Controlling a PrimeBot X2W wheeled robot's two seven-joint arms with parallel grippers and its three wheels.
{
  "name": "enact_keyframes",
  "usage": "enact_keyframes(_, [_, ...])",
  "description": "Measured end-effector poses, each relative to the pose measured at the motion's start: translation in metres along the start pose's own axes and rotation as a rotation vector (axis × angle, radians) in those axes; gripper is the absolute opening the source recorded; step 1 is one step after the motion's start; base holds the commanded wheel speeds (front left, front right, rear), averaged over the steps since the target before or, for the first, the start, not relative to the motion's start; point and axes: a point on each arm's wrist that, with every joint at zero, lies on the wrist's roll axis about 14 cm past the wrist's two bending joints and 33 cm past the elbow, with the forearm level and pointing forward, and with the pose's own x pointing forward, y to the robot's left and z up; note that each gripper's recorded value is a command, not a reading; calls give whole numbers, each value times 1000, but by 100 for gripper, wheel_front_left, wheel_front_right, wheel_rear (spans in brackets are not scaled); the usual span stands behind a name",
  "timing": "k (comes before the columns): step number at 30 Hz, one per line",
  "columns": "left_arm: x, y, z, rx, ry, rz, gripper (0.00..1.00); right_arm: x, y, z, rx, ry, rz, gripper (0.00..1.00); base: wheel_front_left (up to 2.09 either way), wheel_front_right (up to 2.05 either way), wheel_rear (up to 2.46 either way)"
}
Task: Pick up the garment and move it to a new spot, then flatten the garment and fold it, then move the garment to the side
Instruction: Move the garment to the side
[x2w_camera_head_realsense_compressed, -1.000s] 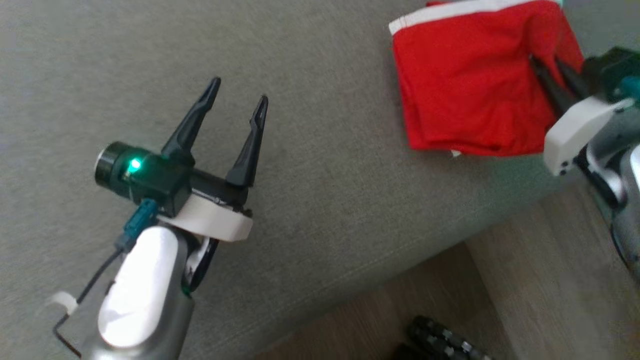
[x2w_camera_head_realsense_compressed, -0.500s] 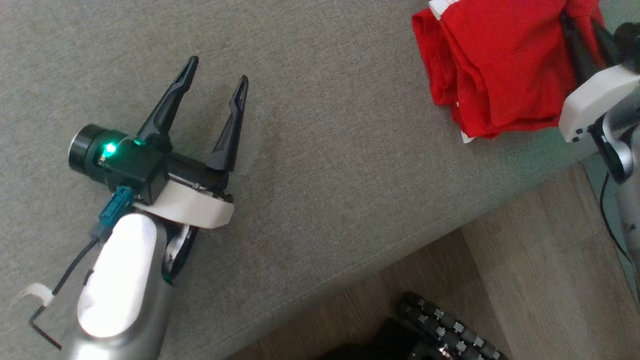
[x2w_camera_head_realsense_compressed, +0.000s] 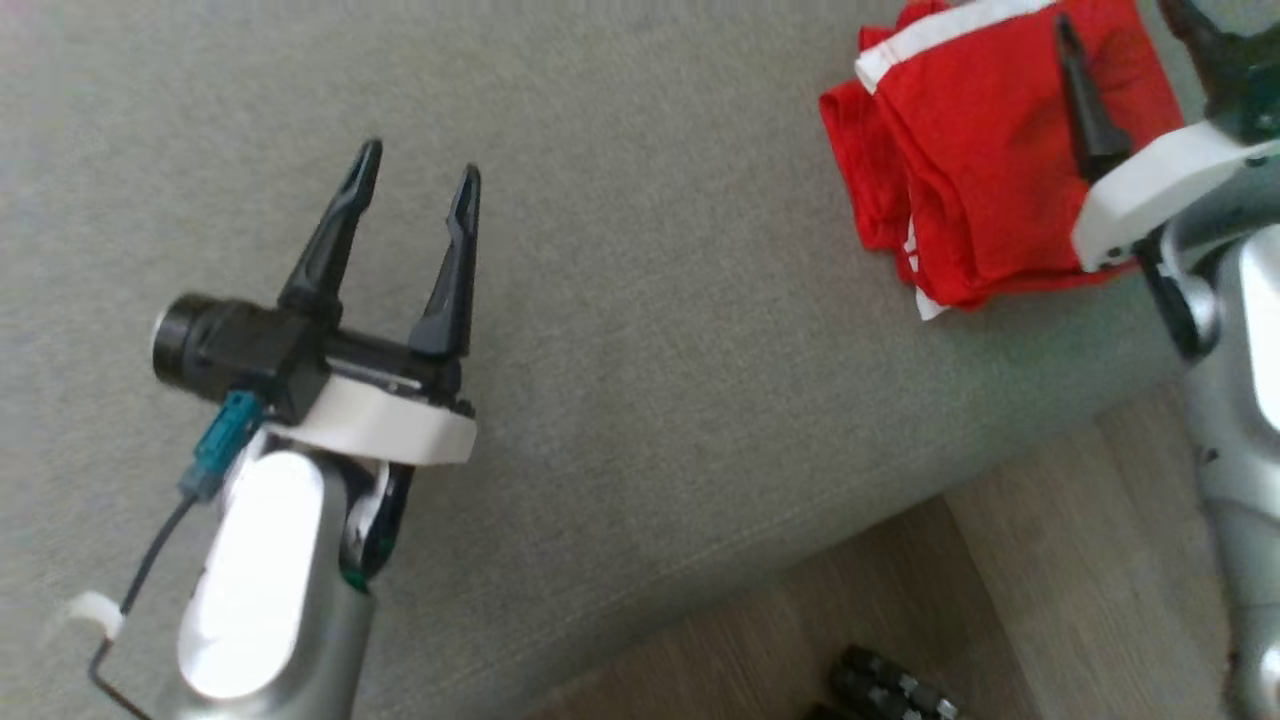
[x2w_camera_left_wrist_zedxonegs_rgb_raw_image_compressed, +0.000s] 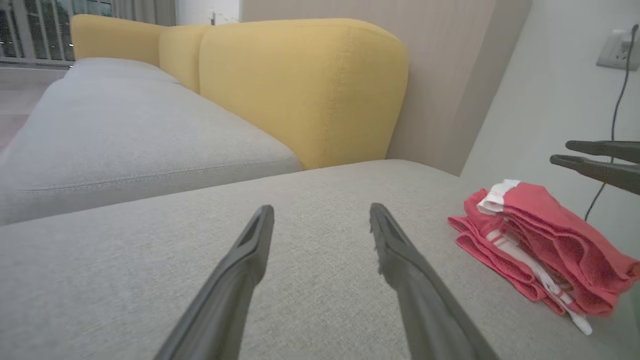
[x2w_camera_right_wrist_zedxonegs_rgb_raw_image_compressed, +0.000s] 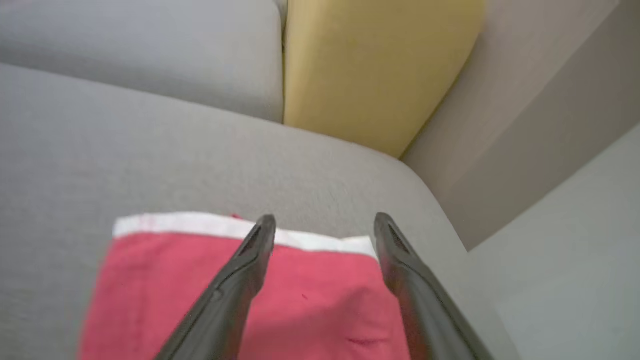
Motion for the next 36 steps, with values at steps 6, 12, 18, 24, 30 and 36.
enact_keyframes(6, [-32, 14, 26, 8, -13, 130, 100, -18, 35, 55, 181, -172, 61, 100, 0, 0, 0])
enact_keyframes(12, [-88, 30, 55, 49, -28, 288, 100, -59, 59, 77, 290, -304, 91, 100, 0, 0, 0])
enact_keyframes(18, [-137, 35, 72, 51, -49, 415, 100, -93, 91, 76, 332, -343, 139, 100, 0, 0, 0])
enact_keyframes(24, [-177, 34, 81, 45, -64, 508, 100, -123, 100, 64, 396, -344, 161, 100, 0, 0, 0])
enact_keyframes(30, [-194, 36, 103, 29, -138, 552, 100, -138, 113, 65, 417, -363, 200, 100, 0, 0, 0])
enact_keyframes(36, [-200, 39, 107, 27, -151, 563, 100, -142, 114, 68, 441, -379, 204, 100, 0, 0, 0])
